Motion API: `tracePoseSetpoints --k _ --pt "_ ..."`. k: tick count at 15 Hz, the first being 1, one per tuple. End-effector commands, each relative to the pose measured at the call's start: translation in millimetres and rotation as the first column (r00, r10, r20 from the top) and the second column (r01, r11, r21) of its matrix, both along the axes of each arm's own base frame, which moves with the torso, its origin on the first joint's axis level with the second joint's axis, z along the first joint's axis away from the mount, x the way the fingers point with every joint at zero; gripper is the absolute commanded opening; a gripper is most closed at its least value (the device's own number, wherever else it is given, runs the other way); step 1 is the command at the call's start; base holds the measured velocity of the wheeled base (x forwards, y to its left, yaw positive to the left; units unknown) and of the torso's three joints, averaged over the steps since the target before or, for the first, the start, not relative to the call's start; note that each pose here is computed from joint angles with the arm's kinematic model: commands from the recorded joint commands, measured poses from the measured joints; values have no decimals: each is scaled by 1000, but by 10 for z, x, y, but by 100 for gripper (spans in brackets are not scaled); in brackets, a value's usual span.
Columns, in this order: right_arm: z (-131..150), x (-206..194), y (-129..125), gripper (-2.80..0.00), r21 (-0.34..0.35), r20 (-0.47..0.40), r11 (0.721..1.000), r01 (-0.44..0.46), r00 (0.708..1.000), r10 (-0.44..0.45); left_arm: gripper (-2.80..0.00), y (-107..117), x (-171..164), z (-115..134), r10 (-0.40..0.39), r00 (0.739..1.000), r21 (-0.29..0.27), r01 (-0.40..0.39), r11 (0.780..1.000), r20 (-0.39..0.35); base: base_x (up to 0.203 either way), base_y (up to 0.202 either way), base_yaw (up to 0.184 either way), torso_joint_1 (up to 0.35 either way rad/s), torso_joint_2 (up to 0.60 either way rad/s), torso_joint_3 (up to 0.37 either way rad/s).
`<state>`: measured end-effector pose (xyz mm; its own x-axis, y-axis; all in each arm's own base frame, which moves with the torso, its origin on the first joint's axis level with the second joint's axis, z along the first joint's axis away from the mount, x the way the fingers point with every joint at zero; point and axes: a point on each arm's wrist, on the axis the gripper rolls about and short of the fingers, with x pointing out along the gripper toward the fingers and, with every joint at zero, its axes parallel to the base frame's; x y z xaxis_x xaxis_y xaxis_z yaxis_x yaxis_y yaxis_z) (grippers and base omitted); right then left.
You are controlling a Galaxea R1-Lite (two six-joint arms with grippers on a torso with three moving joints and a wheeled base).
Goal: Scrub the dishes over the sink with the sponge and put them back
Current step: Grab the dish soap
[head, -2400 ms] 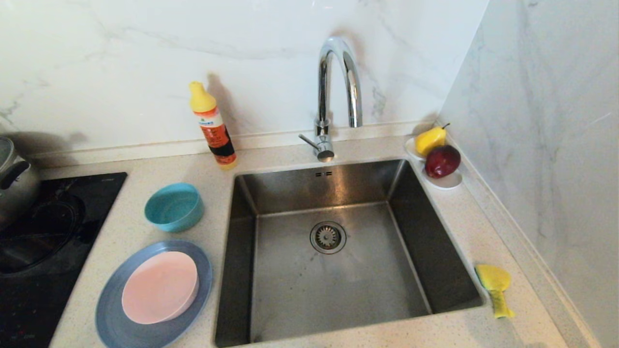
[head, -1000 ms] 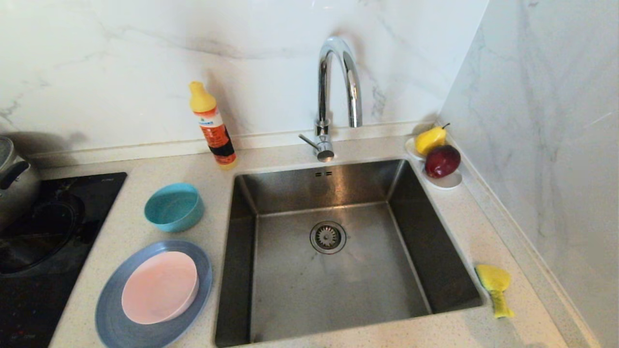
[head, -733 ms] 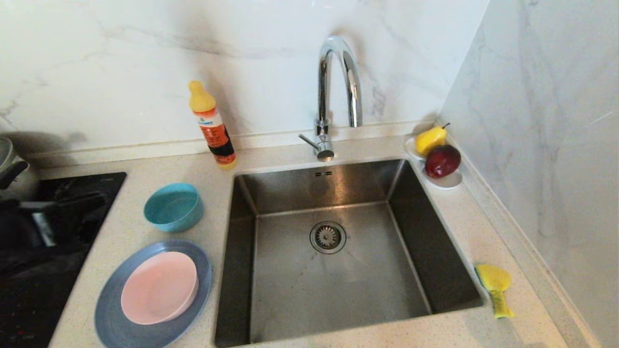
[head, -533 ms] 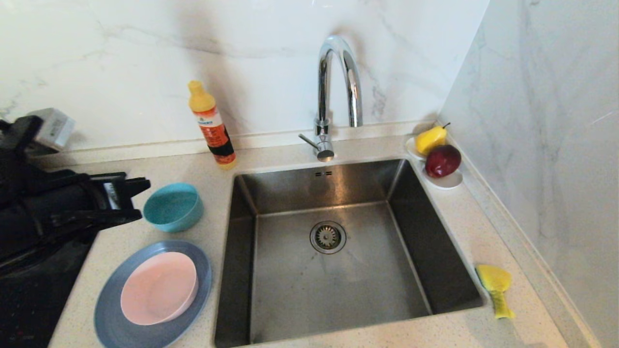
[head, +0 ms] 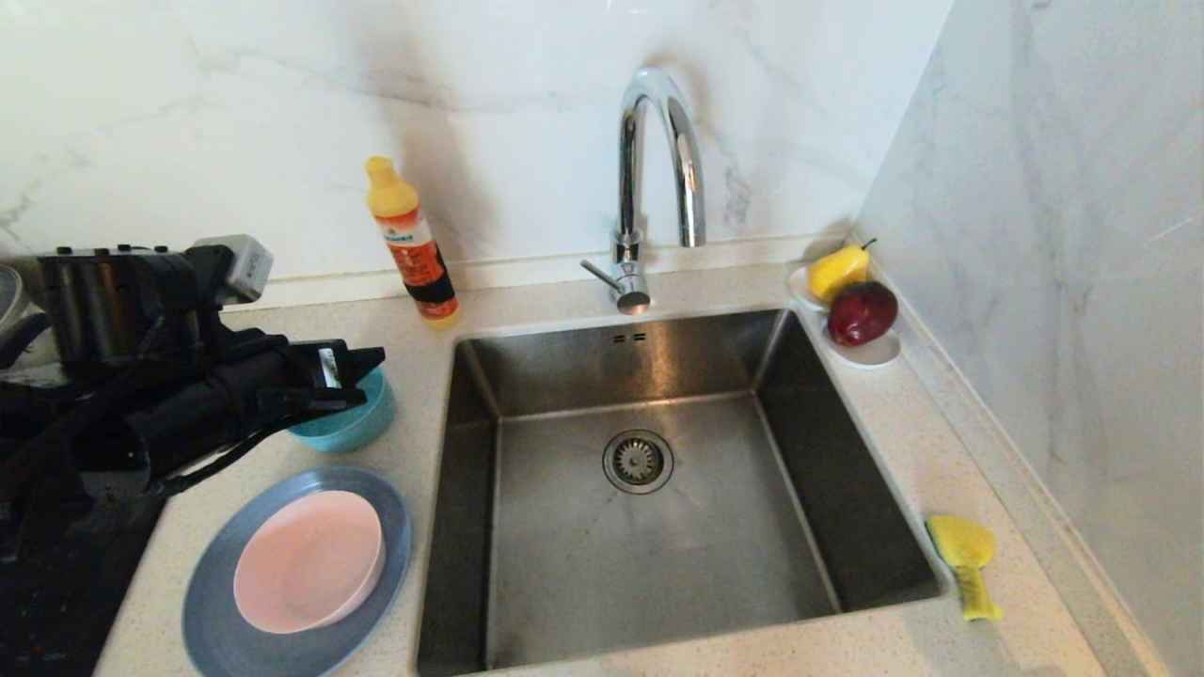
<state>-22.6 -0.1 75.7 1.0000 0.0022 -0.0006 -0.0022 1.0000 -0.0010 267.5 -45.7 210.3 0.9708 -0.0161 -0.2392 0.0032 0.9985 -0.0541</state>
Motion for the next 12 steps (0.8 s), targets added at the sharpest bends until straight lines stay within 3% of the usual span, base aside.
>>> tracePoseSetpoints --k 1,4,9,12 --pt "0 0 0 -280 -1 -1 1000 1 1000 -1 0 -18 138 -108 23 1000 -1 -23 1000 9 0 0 0 0 0 0" --pt "0 1 0 -280 -1 -1 1000 -1 1000 1 0 -41 322 -169 66 992 -21 -64 998 105 0 0 0 0 0 0" --pt "0 1 0 -280 -1 -1 1000 -1 1000 1 0 -75 499 -307 62 993 -27 -60 998 97 0 0 0 0 0 0" --pt "0 0 0 -280 -1 0 1000 0 1000 0 0 -112 674 -401 58 988 -37 -53 998 144 0 0 0 0 0 0"
